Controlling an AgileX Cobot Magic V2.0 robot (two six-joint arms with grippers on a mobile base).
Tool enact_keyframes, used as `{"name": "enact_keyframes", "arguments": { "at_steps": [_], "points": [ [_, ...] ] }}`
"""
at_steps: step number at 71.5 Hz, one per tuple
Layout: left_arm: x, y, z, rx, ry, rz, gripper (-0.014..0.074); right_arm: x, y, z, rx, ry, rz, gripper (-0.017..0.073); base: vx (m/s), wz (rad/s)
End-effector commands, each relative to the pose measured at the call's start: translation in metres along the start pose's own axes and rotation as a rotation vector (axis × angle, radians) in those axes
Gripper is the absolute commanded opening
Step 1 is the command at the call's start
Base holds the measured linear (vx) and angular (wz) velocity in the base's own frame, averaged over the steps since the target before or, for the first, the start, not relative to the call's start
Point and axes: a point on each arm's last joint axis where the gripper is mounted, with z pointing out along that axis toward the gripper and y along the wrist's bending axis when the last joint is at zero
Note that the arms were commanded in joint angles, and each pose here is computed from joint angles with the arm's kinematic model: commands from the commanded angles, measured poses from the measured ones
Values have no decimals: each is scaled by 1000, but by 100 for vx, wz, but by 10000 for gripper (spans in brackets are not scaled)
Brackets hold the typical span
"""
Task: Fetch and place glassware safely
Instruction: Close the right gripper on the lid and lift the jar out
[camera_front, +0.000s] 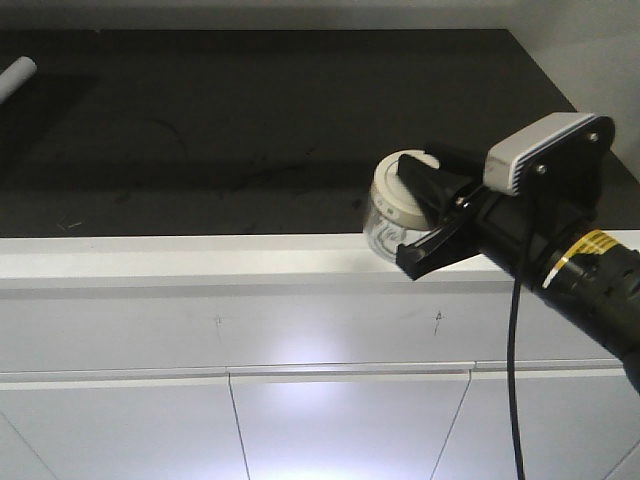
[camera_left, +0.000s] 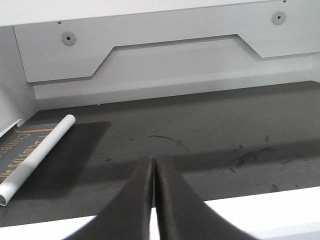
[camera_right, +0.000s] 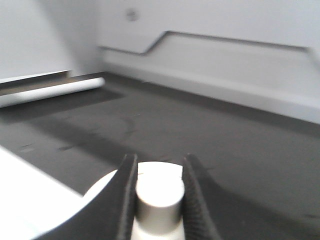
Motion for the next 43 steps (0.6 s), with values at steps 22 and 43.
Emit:
{"name": "enact_keyframes", "arguments": {
  "at_steps": [22, 43],
  "points": [
    [-14, 1, 0, -5, -89, -12, -7, -1, 65, -18, -258, -145, 53, -3, 0, 0],
    [-14, 1, 0, -5, -89, -12, -7, 17, 92, -34, -370, -116, 87, -3, 0, 0]
  ]
}}
